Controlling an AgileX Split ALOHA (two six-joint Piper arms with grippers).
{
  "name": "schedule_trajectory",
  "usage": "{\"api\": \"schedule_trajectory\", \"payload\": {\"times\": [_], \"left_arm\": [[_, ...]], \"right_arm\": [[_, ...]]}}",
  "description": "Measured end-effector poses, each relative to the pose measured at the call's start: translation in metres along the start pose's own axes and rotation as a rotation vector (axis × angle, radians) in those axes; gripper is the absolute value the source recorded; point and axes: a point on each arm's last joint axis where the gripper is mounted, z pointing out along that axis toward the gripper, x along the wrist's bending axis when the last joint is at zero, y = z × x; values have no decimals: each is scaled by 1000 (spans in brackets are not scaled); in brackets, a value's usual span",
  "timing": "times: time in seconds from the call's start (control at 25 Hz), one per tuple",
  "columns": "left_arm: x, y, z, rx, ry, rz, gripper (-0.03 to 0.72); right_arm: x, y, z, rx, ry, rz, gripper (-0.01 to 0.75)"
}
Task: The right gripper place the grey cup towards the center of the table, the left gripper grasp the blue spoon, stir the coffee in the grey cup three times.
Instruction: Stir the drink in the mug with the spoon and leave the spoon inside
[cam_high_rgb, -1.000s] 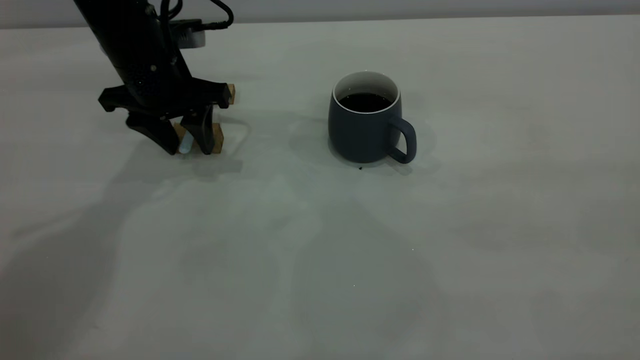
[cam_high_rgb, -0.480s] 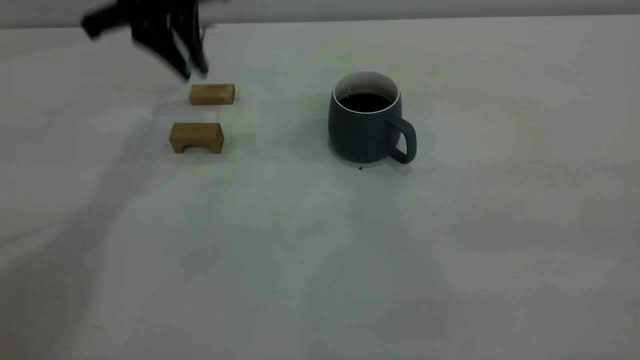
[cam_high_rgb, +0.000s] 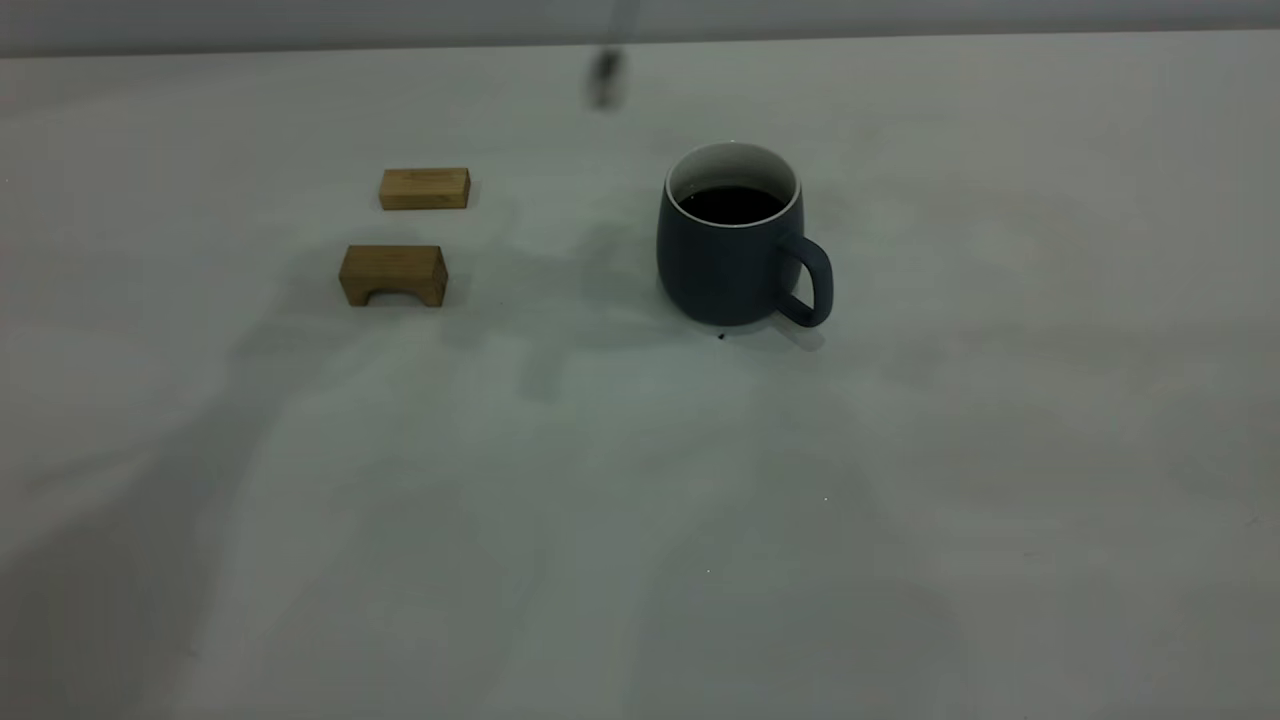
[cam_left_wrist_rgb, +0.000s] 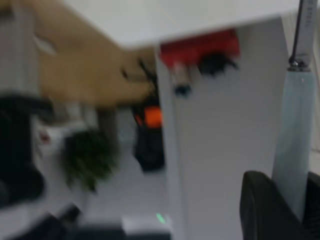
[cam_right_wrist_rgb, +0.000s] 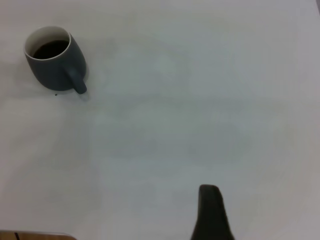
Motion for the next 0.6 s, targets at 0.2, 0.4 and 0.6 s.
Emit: {"api": "schedule_trajectory", "payload": {"times": [0.2, 0.4, 0.6], "left_arm": [[-11, 25, 36, 91, -88, -124, 170], [-16, 58, 53, 112, -139, -123, 170], [-17, 86, 66, 79, -176, -158, 170]], "right_arm": [[0, 0, 0, 0, 0, 0, 587], [0, 0, 0, 0, 0, 0, 587], [0, 0, 0, 0, 0, 0, 588]]}}
